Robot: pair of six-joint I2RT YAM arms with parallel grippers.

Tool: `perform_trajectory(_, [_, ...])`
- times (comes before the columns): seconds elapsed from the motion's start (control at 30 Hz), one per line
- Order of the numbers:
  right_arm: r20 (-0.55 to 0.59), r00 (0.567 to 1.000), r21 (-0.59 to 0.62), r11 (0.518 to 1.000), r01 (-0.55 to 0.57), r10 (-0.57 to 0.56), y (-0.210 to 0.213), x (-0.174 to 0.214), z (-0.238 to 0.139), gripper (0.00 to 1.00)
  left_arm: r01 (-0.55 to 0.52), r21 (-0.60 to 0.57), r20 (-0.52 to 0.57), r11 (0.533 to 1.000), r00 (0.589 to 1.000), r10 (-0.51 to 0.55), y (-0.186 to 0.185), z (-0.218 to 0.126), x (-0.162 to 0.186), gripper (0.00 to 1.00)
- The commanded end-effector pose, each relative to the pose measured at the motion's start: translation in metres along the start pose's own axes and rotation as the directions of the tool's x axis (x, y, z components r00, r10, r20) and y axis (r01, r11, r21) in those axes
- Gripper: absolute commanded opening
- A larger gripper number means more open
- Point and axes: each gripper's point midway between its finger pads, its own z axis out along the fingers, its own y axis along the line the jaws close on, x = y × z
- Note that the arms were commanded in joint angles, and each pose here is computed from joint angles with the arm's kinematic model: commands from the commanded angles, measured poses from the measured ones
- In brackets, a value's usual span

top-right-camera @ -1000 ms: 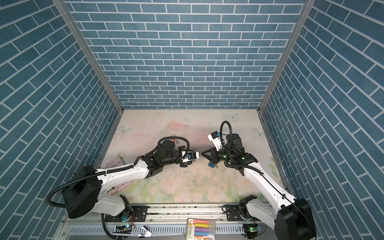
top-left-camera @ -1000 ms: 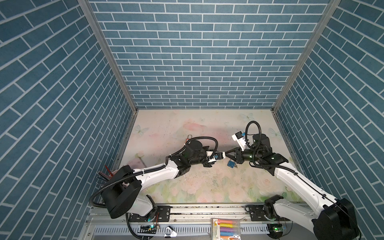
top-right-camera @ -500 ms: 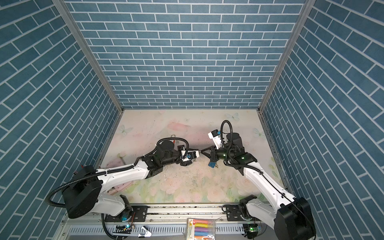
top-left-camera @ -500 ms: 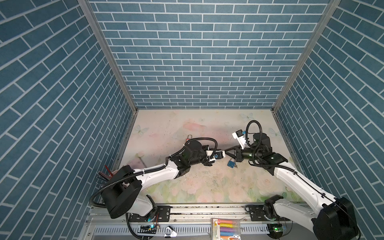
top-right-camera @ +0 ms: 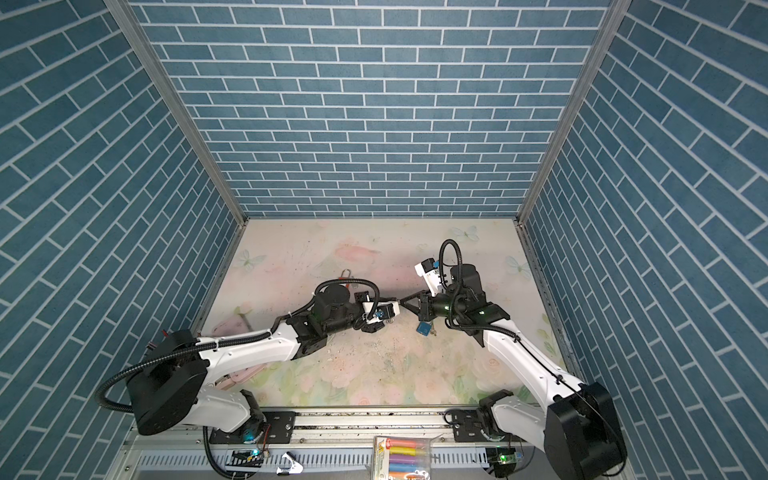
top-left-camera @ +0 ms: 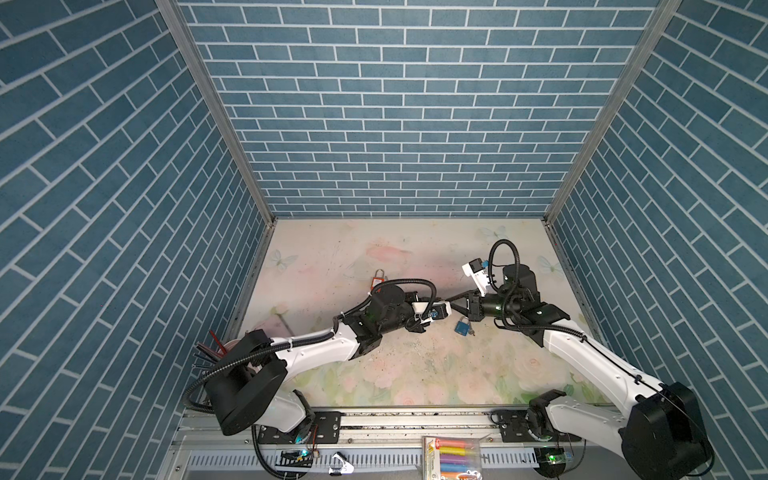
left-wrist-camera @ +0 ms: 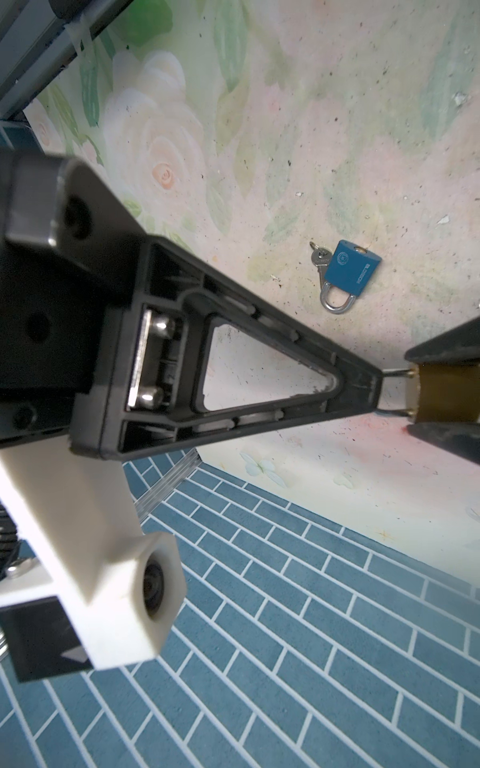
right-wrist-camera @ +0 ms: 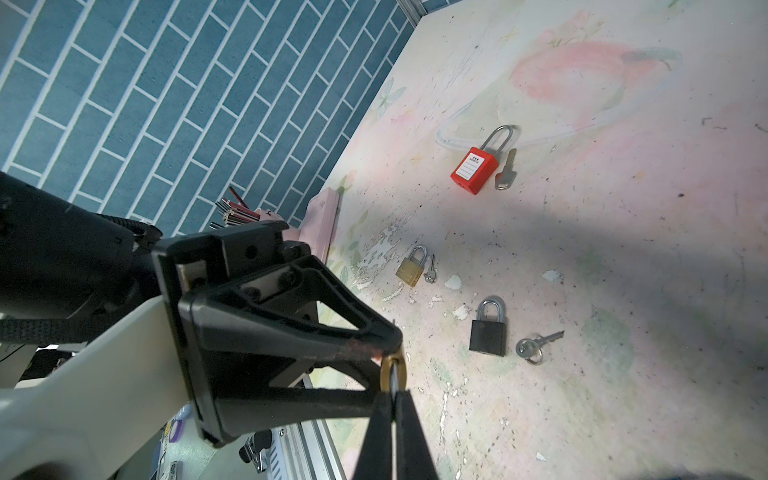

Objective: Lock with the key

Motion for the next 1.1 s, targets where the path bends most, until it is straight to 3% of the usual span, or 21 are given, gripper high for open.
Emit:
perform_trajectory(0.0, [-0.059,0.998,-0.040,0.999,-0.008,0.006,0.003,0.017,0.012,0.00,-0.036,-0.022,0.186,0.999,0.982,0.039,0.016,0.001,-0.060,0.00])
perform_trajectory(0.7, [-0.190,0.980,-0.101,0.992,-0.080,0.060,-0.002,0.055,0.051,0.00,0.008,-0.116,0.345,0.993,0.938,0.033,0.053,0.000,-0.102,0.00])
perform_trajectory(0.9, [-0.190,0.980,-0.089,0.993,-0.077,0.059,-0.004,0.055,0.052,0.00,0.026,-0.128,0.345,0.991,0.938,0.020,0.057,-0.002,-0.100,0.00])
perform_trajectory(1.07, [-0.163,0.986,-0.029,0.999,-0.029,0.024,-0.004,0.038,0.045,0.00,0.079,-0.129,0.278,0.988,0.960,-0.040,0.052,0.003,-0.075,0.00])
